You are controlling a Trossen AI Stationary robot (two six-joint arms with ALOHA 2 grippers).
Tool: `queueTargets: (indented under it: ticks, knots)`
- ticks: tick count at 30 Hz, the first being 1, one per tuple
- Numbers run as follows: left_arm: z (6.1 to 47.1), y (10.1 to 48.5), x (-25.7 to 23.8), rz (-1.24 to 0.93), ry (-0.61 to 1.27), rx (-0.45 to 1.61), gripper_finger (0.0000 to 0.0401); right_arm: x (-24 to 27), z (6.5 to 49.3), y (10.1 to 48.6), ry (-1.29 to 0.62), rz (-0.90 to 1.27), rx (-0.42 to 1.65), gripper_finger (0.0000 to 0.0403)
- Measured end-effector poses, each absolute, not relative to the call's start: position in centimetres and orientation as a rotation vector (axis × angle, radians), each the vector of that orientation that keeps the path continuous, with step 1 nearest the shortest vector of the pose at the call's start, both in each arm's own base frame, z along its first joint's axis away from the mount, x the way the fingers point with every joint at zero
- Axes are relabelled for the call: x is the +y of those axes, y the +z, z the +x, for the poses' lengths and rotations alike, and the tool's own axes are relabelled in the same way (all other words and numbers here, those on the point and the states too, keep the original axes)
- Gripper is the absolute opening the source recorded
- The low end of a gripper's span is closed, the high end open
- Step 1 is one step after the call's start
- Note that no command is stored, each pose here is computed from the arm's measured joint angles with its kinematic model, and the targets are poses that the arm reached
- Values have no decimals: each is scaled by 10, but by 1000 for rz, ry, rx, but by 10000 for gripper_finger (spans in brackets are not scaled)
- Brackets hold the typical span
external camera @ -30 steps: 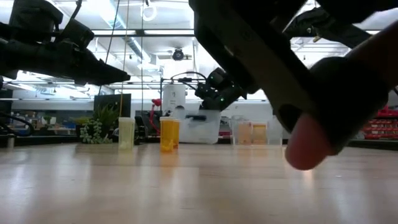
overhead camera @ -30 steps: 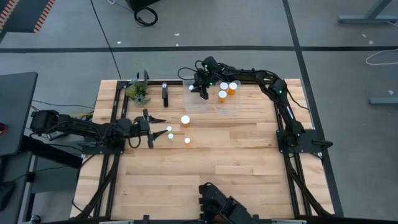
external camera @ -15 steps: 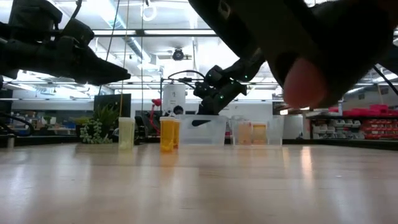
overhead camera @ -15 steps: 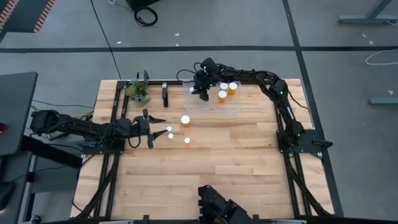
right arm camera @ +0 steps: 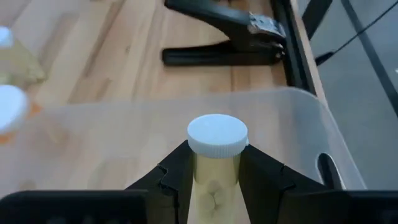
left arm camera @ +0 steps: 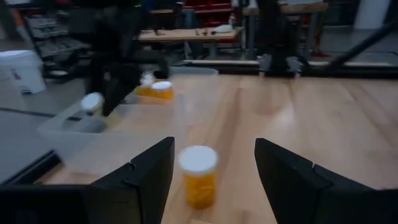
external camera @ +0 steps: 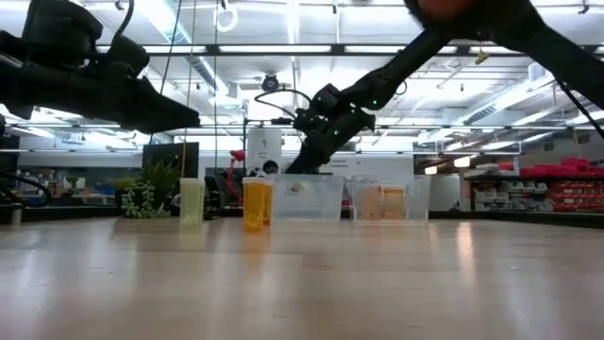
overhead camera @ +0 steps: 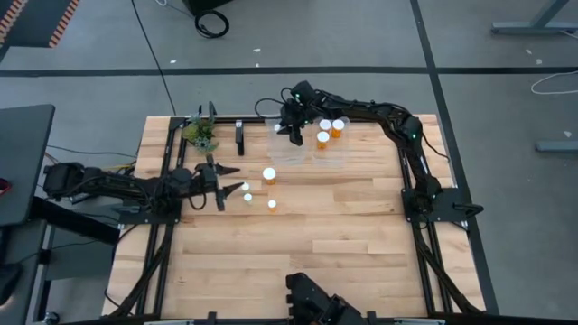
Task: Pick and place medicine bottles into bin by pill shape (circle, oval)
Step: Put the bottom right small yellow pill into the left transparent bin
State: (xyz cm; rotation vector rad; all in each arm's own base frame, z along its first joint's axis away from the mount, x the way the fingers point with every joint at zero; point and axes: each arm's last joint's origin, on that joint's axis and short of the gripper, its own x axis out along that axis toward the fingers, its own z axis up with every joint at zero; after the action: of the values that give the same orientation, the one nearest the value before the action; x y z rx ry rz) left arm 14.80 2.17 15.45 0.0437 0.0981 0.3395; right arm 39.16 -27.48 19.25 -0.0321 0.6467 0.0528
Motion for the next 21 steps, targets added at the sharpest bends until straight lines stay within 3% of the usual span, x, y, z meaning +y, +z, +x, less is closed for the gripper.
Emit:
queueTargets:
  ticks: [13,21]
  knots:
    - [150,154,48,36,492,61,231,-267,398,217,38,-43,538,122]
    - [177,157,58,106,495,151,231,-261,399,237,63,-59,472,122]
